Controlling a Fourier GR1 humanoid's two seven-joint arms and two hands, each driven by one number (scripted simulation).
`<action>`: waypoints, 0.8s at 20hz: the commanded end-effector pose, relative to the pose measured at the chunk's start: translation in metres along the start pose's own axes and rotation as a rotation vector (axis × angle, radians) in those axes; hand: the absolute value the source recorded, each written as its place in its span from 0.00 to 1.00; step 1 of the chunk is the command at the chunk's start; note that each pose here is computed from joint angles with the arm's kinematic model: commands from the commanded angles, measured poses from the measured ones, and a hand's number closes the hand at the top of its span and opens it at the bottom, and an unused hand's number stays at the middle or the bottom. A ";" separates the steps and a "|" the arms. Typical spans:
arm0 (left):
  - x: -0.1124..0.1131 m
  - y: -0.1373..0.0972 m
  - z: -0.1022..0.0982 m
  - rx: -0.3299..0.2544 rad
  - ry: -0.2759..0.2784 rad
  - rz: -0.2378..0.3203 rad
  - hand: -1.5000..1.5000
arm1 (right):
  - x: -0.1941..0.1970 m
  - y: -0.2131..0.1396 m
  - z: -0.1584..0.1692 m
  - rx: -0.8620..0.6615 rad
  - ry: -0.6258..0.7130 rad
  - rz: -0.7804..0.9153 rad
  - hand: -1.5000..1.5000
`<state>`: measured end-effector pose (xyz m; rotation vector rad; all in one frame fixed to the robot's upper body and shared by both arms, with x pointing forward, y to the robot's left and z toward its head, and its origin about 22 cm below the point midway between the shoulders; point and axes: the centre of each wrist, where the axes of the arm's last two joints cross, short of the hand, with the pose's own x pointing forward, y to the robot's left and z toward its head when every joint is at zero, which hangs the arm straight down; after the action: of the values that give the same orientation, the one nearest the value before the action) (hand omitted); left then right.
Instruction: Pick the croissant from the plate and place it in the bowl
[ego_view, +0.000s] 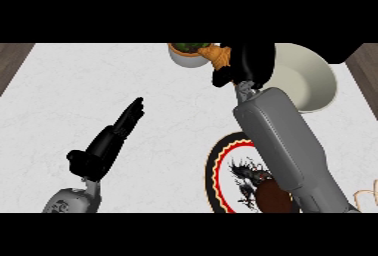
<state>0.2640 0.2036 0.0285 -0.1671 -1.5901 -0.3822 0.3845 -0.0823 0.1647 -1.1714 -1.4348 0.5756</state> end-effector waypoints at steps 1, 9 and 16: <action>0.016 -0.008 -0.004 0.003 -0.001 0.007 0.50 | -0.031 -0.014 -0.024 -0.032 0.072 0.006 1.00; 0.004 -0.003 -0.009 0.001 -0.025 -0.001 0.50 | -0.078 -0.028 -0.073 -0.210 0.087 0.213 1.00; 0.007 -0.004 -0.004 -0.020 -0.023 0.013 0.50 | -0.146 0.001 -0.080 0.045 0.200 0.273 1.00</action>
<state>0.2682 0.2004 0.0375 -0.1822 -1.5968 -0.3901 0.4373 -0.2165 0.1366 -1.4665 -1.2266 0.5770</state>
